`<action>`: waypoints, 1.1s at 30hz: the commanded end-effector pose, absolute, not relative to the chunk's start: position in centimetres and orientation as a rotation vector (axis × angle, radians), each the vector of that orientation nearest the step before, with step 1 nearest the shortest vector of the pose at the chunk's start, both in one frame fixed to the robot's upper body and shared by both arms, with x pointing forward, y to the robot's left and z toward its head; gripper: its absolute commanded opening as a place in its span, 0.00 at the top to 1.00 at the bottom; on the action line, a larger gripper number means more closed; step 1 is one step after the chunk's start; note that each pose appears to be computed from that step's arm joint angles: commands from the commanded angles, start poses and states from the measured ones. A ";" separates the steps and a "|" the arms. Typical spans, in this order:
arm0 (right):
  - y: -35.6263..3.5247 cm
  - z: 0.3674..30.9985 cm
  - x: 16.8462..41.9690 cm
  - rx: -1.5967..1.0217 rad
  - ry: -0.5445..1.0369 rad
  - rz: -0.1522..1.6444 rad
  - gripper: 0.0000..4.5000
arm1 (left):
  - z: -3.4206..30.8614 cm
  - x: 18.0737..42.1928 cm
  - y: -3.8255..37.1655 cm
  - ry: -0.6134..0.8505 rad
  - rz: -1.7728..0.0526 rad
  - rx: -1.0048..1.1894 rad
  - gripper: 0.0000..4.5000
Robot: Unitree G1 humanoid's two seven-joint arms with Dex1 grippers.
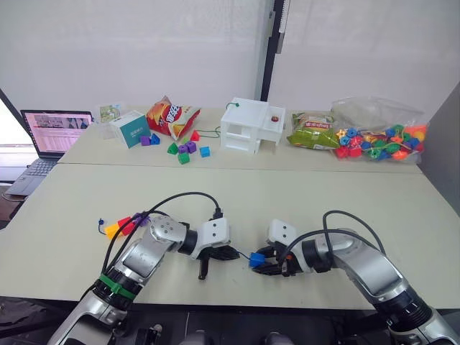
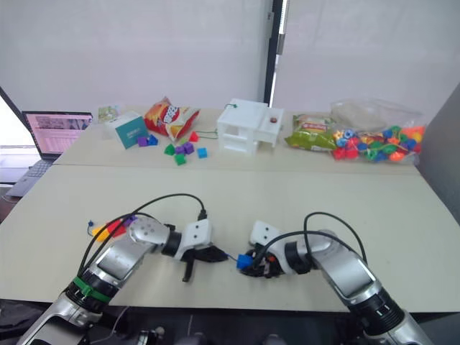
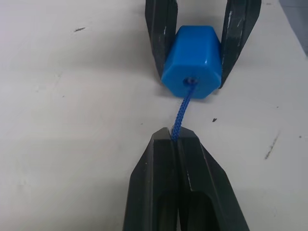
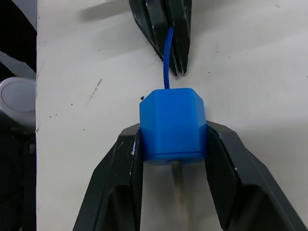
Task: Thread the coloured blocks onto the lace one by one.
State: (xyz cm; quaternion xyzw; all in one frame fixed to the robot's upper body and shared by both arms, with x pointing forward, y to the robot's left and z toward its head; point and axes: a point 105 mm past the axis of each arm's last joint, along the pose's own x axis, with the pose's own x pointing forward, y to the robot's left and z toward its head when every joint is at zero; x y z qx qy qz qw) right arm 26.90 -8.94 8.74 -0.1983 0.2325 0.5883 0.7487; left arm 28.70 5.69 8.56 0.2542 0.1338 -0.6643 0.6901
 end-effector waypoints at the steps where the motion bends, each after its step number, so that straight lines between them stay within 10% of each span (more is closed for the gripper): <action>1: -8.6 8.9 26.8 -0.426 0.508 1.288 0.71 | 9.5 28.1 4.7 0.258 -1.531 0.589 0.99; 16: -7.8 8.9 27.5 -0.429 0.499 1.263 0.71 | 9.6 28.1 3.5 0.291 -1.532 0.601 0.99; 26: -7.9 8.9 27.2 -0.433 0.491 1.257 0.71 | 11.6 28.9 5.7 0.321 -1.477 0.601 0.31; 33: -8.4 9.7 27.2 -0.425 0.472 1.228 0.11 | 12.5 28.7 6.1 0.318 -1.479 0.636 0.30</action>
